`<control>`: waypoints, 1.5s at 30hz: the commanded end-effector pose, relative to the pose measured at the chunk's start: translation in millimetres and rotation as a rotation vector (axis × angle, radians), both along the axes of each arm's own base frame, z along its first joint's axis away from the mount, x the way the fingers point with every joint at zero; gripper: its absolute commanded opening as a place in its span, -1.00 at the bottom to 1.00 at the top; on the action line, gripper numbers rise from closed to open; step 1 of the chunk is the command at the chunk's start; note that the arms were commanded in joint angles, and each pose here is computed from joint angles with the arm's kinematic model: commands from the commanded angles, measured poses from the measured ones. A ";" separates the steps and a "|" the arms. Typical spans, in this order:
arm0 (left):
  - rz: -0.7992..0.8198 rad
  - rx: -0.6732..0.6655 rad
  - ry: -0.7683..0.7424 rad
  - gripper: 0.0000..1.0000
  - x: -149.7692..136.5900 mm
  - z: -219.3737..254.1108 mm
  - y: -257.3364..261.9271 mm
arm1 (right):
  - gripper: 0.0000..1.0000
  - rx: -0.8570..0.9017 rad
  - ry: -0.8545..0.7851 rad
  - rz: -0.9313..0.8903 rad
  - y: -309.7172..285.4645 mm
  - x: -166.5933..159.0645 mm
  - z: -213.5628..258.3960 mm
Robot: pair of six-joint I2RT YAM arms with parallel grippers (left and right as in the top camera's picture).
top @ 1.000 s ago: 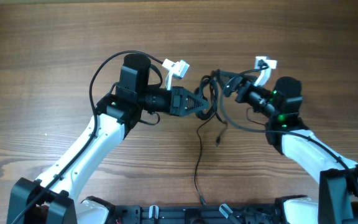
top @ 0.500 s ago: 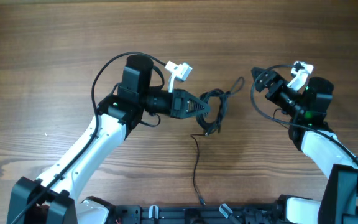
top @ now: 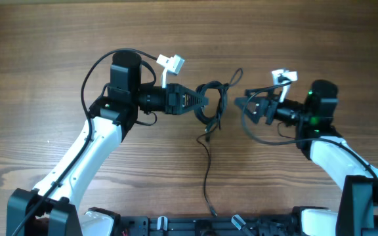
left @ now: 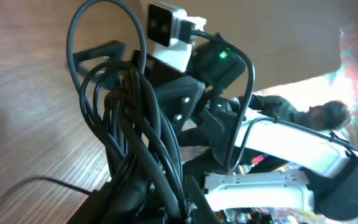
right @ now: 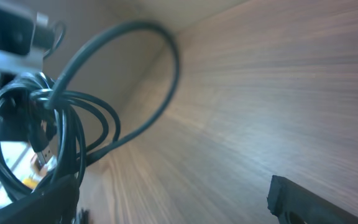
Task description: Untangle cables
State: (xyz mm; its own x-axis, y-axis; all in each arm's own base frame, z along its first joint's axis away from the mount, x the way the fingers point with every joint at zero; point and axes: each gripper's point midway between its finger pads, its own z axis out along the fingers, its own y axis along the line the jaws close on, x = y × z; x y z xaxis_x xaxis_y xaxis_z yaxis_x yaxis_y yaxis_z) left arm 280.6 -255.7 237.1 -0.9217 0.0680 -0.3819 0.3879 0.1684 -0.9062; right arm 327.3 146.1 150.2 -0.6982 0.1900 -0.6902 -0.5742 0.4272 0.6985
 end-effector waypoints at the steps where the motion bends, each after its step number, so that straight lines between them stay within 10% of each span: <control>1: -0.094 -0.049 -0.037 -0.92 -19.5 15.0 -6.1 | 1.00 -0.034 -0.048 0.004 11.5 4.8 0.1; 14: -0.206 -0.078 -0.091 -0.92 -46.6 24.6 -36.3 | 0.99 -0.012 0.073 -0.214 1.0 32.8 -3.0; 23: -0.294 -0.214 -0.224 -0.92 -53.7 75.2 -35.8 | 0.99 -0.223 0.353 -0.715 -84.3 51.8 -75.8; 45: -0.028 -0.181 -0.258 -0.92 9.3 74.3 4.1 | 1.00 -0.182 0.647 -1.112 -199.3 24.0 -113.5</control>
